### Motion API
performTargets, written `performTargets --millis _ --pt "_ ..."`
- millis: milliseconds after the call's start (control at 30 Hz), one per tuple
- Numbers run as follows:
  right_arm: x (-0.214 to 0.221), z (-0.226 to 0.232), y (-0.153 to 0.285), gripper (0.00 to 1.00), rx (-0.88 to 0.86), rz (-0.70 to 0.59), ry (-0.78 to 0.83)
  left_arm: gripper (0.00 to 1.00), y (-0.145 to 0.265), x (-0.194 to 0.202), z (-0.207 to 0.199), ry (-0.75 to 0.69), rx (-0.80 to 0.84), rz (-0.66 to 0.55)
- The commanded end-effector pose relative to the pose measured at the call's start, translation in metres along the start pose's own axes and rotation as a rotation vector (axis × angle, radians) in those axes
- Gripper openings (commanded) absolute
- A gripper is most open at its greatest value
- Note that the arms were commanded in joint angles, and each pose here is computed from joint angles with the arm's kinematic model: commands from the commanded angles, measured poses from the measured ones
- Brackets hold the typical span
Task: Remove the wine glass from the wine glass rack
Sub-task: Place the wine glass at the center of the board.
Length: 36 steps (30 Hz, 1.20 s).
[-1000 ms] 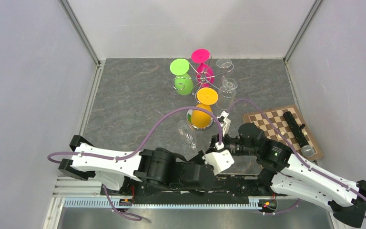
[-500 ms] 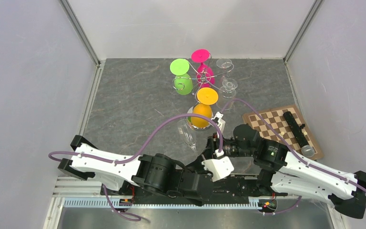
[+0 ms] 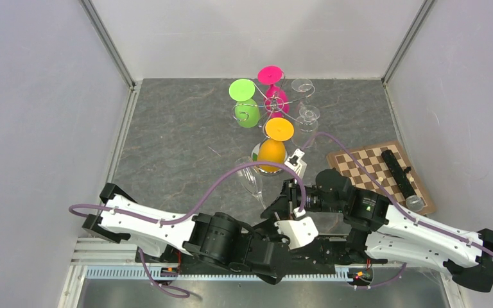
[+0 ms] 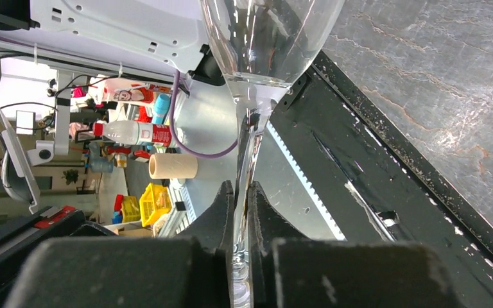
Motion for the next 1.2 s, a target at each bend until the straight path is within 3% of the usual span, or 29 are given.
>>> performTargets --millis 0,100,333,633,867,1167 --pt "-0.005 0.01 0.002 0.0 -0.059 -0.053 0.067 0.02 0.008 -0.011 -0.003 0.045 0.021 -0.061" --pt "-0.004 0.012 0.001 0.0 -0.067 -0.053 0.073 0.03 0.007 -0.01 -0.006 0.048 0.03 -0.049" --pt "-0.004 0.014 0.006 0.0 -0.095 -0.082 0.115 0.45 0.003 0.0 -0.01 0.054 0.079 -0.027" --pt "0.001 0.0 0.017 0.0 -0.041 -0.139 0.25 0.69 0.003 -0.005 0.003 0.148 0.174 -0.074" --pt "-0.002 -0.018 0.025 0.0 0.111 -0.158 0.427 0.7 -0.004 -0.018 0.036 0.31 0.3 -0.113" --pt "-0.007 -0.046 0.023 0.0 0.306 -0.143 0.639 0.72 0.0 -0.031 0.109 0.55 0.305 -0.179"
Point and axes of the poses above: each gripper's point midway between its finger pads, its own y axis back along the fingers, its own z axis along the line the jaws close on, x = y × z, the point moved 9 cm from there along y, back along the fingers, and after that the axes turned 9 degrees about y, right-handed, at the moved point
